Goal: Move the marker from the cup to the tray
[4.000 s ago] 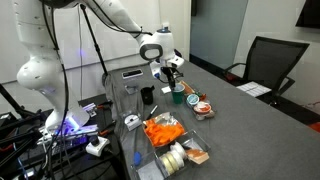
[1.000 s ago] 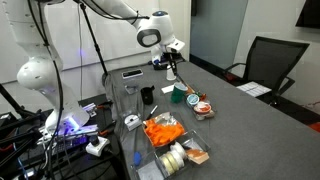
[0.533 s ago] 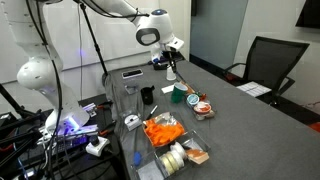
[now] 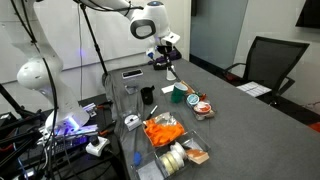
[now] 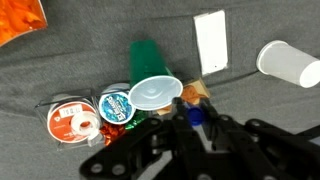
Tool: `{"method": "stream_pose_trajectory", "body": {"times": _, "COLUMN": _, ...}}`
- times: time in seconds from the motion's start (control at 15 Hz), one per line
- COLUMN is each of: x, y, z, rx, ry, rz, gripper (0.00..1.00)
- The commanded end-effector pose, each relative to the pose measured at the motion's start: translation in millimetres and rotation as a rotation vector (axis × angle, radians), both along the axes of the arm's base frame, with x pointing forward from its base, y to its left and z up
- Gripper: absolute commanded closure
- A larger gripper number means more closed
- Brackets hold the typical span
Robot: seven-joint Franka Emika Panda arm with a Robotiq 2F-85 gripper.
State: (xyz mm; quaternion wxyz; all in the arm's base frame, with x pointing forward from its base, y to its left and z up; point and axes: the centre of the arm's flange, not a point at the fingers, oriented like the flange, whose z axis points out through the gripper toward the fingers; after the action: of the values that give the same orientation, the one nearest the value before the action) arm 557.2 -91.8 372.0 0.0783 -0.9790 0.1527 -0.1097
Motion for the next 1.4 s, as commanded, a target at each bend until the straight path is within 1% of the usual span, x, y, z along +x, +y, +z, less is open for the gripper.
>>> {"method": "stream_pose_trajectory", "body": {"times": 0.0, "x": -19.5, "y": -1.2, "z": 8.7, "rx": -0.027, "ry": 0.102, "rz": -0.026, "gripper": 0.95}}
{"method": "stream_pose_trajectory", "body": {"times": 0.2, "x": -24.8, "y": -2.2, "z": 9.6, "rx": -0.05, "ry": 0.157, "rz": -0.05, "gripper": 0.95}}
{"method": "stream_pose_trajectory", "body": {"times": 0.4, "x": -27.9, "y": -1.4, "z": 7.8, "rx": -0.054, "ry": 0.193, "rz": -0.06, "gripper": 0.95}}
{"method": "stream_pose_trajectory", "body": {"times": 0.87, "x": -31.1, "y": 1.6, "z": 11.0, "rx": 0.007, "ry": 0.15, "rz": -0.066, "gripper": 0.95}}
{"method": "stream_pose_trajectory", "body": {"times": 1.0, "x": -35.6, "y": 3.8, "z": 19.1, "rx": 0.045, "ry": 0.132, "rz": -0.025, "gripper": 0.95}}
{"method": "stream_pose_trajectory", "body": {"times": 1.2, "x": -49.7, "y": 8.4, "z": 44.8, "rx": 0.098, "ry": 0.107, "rz": 0.037, "gripper": 0.95}}
{"method": "stream_pose_trajectory", "body": {"times": 1.33, "x": -62.4, "y": 10.0, "z": 63.0, "rx": 0.14, "ry": 0.115, "rz": 0.103, "gripper": 0.95}}
